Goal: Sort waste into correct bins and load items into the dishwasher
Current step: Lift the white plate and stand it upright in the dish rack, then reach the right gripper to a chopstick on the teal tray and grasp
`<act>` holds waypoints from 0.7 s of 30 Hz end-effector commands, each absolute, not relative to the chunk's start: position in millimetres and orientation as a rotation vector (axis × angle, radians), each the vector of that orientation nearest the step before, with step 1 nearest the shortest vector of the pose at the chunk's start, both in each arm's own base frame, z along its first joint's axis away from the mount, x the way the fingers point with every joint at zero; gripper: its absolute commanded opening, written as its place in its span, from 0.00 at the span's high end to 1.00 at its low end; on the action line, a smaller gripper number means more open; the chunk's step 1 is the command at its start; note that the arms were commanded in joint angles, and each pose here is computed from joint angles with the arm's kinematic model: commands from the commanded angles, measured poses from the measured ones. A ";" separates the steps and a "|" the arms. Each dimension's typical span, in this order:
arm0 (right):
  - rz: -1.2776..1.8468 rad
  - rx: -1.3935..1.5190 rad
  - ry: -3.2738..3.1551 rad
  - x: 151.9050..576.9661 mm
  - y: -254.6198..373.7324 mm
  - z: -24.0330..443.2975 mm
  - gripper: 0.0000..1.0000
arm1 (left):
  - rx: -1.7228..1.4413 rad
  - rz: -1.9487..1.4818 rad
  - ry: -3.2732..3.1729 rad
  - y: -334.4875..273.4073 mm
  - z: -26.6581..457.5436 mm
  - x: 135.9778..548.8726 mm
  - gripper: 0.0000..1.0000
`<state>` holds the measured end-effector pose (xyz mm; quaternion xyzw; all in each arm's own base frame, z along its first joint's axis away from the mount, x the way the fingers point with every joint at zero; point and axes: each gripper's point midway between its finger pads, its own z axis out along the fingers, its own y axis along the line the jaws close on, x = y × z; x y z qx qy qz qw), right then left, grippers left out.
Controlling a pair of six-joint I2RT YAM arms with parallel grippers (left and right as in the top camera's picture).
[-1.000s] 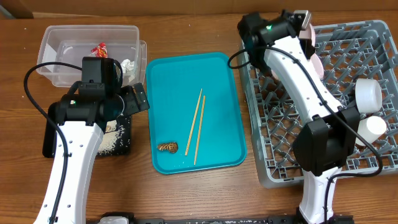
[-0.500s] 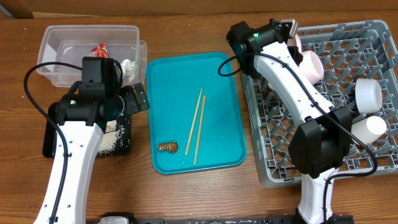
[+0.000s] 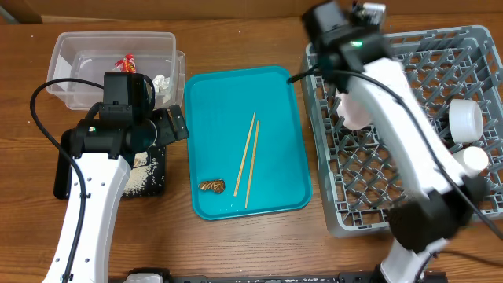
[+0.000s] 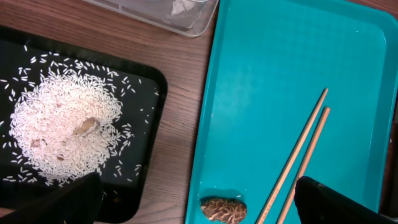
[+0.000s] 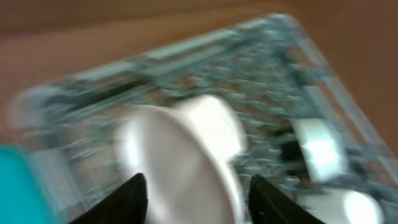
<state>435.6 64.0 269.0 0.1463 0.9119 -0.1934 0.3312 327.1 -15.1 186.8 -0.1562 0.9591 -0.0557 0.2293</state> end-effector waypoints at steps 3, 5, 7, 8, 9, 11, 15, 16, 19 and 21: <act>0.251 -0.056 2.630 408.5 161.7 269.1 0.30 | -0.416 -0.159 2.641 -15.4 188.0 329.2 0.00; 0.368 -0.108 2.690 397.6 182.1 256.3 0.28 | -0.416 -0.159 2.642 -15.4 187.9 329.0 0.00; 0.410 -0.107 2.750 389.2 194.1 239.4 0.27 | -0.416 -0.158 2.642 -15.4 187.9 329.0 0.00; 0.410 -0.090 2.777 385.5 197.6 230.8 0.27 | -0.416 -0.158 2.642 -15.4 187.9 329.0 0.00; 0.406 -0.080 2.808 381.1 201.8 219.8 0.27 | -0.416 -0.158 2.642 -15.4 187.9 329.1 0.00; 0.391 -0.069 2.870 370.7 209.7 197.2 0.27 | -0.416 -0.158 2.642 -15.4 187.9 329.0 0.00; 0.370 -0.047 2.976 349.9 225.3 150.4 0.26 | -0.417 -0.158 2.646 -15.4 187.2 328.5 0.00; 0.368 -0.049 3.000 344.6 230.5 138.4 0.26 | -0.418 -0.158 2.645 -15.1 187.3 328.7 0.00; 0.341 -0.069 3.050 332.7 244.9 109.9 0.26 | -0.416 -0.158 2.644 -15.5 187.5 329.0 0.00; 0.324 -0.068 3.080 326.3 254.7 93.8 0.25 | -0.417 -0.156 2.644 -14.9 187.4 328.9 0.00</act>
